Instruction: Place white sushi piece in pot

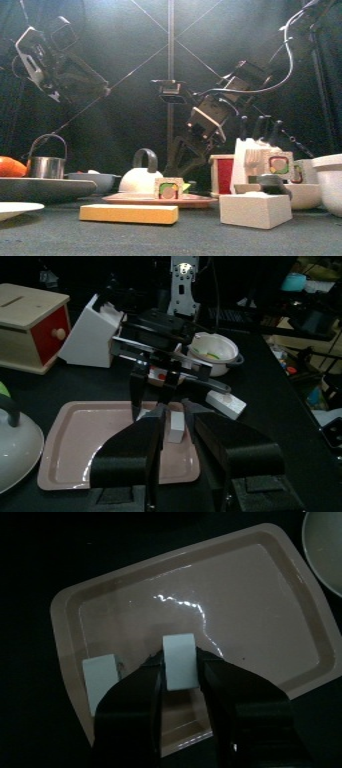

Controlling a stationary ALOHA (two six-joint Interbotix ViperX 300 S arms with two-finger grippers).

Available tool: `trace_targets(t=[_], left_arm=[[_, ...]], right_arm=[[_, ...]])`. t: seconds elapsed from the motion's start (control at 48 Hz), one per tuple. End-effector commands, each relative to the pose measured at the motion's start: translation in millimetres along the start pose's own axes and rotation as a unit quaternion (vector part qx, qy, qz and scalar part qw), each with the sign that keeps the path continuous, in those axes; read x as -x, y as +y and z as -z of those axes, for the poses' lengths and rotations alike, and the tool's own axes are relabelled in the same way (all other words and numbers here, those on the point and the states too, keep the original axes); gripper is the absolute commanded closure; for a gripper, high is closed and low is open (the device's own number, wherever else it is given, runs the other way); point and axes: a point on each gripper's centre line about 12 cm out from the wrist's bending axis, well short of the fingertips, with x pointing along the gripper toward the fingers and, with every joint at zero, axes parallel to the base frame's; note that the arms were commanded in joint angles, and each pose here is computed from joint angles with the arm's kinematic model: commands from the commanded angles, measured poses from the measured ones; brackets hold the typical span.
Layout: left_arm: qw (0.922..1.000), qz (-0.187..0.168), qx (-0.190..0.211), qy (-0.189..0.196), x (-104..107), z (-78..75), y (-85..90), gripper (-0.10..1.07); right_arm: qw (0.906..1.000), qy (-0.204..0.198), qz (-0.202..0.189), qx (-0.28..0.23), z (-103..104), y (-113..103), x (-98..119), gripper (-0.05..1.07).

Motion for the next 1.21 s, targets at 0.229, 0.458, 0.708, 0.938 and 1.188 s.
trace_targets(t=[0.229,0.458,0.708,0.938,1.188], left_arm=[[0.9999,-0.001,0.000,-0.010,-1,-6.0,0.2,0.32],[0.9999,0.000,0.000,-0.011,-2,-6.5,-0.3,0.32],[0.9999,0.001,0.001,-0.011,-2,-7.0,-0.6,0.32],[0.9999,0.002,0.000,-0.012,-3,-8.0,-1.2,0.32],[0.9999,0.001,0.001,-0.010,-3,-6.5,-0.6,0.32]], right_arm=[[0.9983,-0.052,0.018,-0.020,-31,-7,37,0.57],[0.9962,-0.081,0.031,-0.009,-22,6,95,0.57],[0.9938,-0.104,-0.036,0.013,18,40,165,0.56],[0.9945,-0.053,-0.082,-0.039,70,44,187,0.56],[0.9942,-0.020,-0.089,-0.058,96,40,188,0.56]])
